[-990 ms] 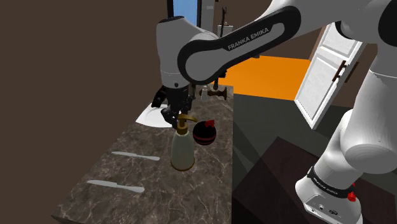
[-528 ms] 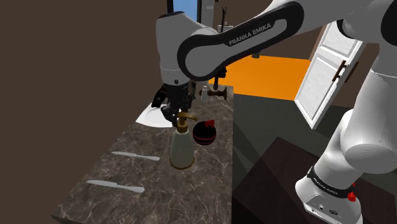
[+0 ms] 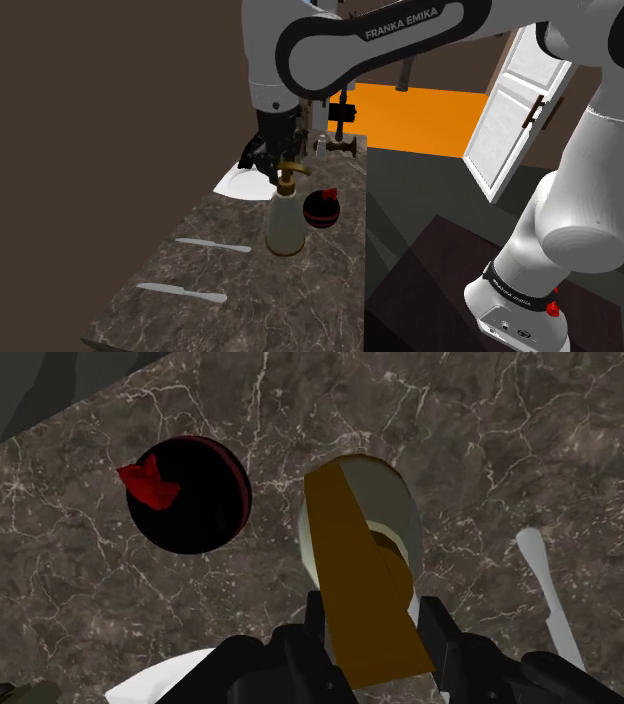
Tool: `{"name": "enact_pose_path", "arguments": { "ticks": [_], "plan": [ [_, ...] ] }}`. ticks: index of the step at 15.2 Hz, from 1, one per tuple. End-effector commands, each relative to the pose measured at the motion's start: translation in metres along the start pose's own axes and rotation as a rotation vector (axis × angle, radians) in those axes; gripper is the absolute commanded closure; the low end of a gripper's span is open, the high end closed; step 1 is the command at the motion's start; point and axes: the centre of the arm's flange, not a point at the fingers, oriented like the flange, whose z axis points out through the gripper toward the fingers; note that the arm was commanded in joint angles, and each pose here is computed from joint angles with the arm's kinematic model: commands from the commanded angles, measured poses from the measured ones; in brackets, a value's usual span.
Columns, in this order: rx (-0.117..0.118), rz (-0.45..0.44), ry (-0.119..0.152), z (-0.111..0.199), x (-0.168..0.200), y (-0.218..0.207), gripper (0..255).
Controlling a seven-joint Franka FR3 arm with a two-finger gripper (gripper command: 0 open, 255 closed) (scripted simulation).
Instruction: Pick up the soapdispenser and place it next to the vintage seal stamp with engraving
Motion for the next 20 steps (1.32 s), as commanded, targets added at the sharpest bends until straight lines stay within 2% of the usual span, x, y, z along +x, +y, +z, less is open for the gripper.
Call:
{"name": "enact_pose_path", "arguments": {
  "ticks": [1,20],
  "plan": [
    [0.0,0.0,0.0,-0.011,-0.001,0.0,255],
    [0.0,0.0,0.0,-0.111,-0.001,0.005,255]
  ]
}}
